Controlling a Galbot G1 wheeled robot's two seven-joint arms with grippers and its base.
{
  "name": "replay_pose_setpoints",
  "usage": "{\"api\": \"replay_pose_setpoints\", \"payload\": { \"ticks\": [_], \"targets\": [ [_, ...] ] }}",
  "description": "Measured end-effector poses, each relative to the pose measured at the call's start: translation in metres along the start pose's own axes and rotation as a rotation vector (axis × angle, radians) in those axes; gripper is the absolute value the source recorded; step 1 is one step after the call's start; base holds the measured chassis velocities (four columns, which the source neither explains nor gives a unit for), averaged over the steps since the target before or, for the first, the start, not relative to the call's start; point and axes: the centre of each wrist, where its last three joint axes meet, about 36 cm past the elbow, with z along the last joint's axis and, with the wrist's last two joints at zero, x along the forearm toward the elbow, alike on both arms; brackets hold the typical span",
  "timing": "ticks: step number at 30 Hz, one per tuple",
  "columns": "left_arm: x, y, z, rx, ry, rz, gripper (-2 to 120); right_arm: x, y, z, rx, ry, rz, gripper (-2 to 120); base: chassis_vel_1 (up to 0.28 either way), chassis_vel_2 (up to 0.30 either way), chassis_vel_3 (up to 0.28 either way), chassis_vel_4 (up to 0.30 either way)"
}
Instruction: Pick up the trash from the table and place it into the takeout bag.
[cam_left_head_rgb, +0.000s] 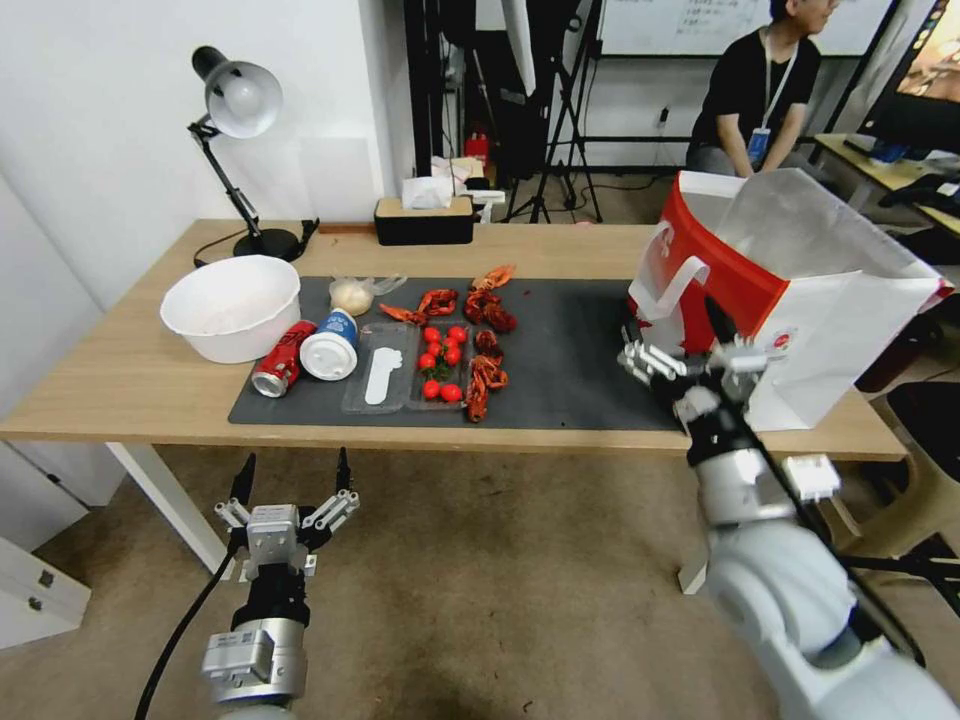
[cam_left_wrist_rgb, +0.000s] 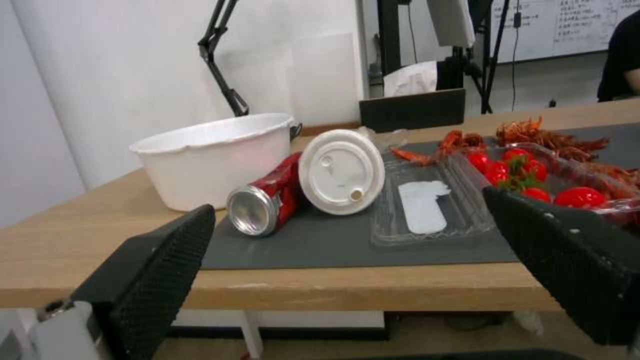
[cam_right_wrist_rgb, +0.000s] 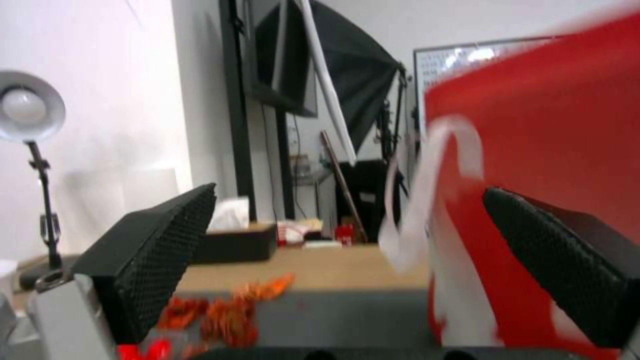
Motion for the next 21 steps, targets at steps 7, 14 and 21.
{"api": "replay_pose_setpoints", "payload": {
  "ticks": [7, 14, 21],
  "targets": [
    [0.001, 0.001, 0.001, -0.001, -0.001, -0.001, 100, 0.045, 0.006, 0.034, -0.008, 0.058, 0.032, 100, 0.000, 0.000, 0.000, 0.000],
    [0.000, 0.000, 0.002, 0.002, -0.001, -0.001, 100, 0.064, 0.007, 0.054, -0.020, 0.096, 0.053, 100, 0.000, 0.000, 0.000, 0.000],
    [-0.001, -0.001, 0.004, 0.004, 0.000, 0.000, 100, 0.072, 0.008, 0.066, -0.029, 0.120, 0.057, 100, 0.000, 0.000, 0.000, 0.000]
  ]
}}
